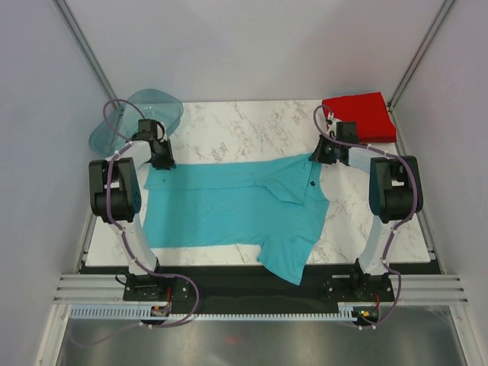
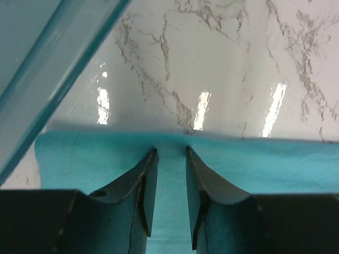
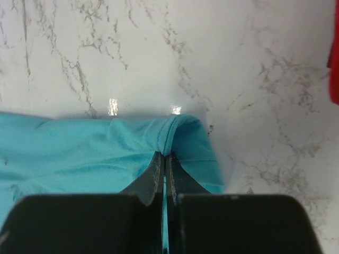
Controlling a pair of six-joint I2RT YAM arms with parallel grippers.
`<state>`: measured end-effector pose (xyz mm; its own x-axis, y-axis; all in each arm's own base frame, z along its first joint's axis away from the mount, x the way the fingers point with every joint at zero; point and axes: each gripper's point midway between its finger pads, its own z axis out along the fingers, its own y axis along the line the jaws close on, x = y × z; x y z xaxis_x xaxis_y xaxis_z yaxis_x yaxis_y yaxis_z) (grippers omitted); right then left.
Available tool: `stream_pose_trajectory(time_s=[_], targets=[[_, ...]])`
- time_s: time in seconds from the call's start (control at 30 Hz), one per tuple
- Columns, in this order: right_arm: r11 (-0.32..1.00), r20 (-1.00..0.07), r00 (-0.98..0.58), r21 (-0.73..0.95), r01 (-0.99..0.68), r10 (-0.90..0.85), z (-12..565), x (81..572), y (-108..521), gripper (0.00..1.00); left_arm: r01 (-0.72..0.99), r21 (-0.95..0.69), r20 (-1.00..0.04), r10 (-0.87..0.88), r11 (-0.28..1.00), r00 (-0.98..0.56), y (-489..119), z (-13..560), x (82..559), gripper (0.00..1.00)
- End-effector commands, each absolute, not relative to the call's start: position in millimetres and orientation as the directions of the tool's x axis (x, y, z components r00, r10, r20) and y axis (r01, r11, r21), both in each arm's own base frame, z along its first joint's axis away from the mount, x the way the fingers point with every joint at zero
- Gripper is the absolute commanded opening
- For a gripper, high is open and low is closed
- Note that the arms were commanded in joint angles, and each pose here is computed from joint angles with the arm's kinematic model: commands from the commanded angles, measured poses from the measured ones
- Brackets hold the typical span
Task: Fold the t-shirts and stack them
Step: Fold the tshirt
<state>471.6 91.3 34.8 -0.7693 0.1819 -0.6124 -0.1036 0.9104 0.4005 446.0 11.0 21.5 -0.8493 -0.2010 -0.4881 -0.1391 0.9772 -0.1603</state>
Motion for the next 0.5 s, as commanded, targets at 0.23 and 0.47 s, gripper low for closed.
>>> stream_pose_trajectory(time_s=[0.23, 0.47], targets=[[0.915, -0.664, -0.684, 0.404, 0.011, 0.302, 47, 496, 66, 0.0, -0.246, -0.127, -0.452, -0.277, 0.961, -0.848, 22, 0, 452, 0.35], [0.916, -0.675, -0.67, 0.4, 0.021, 0.31, 65, 518, 65, 0.06, -0.151, -0.218, -0.575, -0.252, 0.964, -0.778, 7, 66, 486, 0.32]])
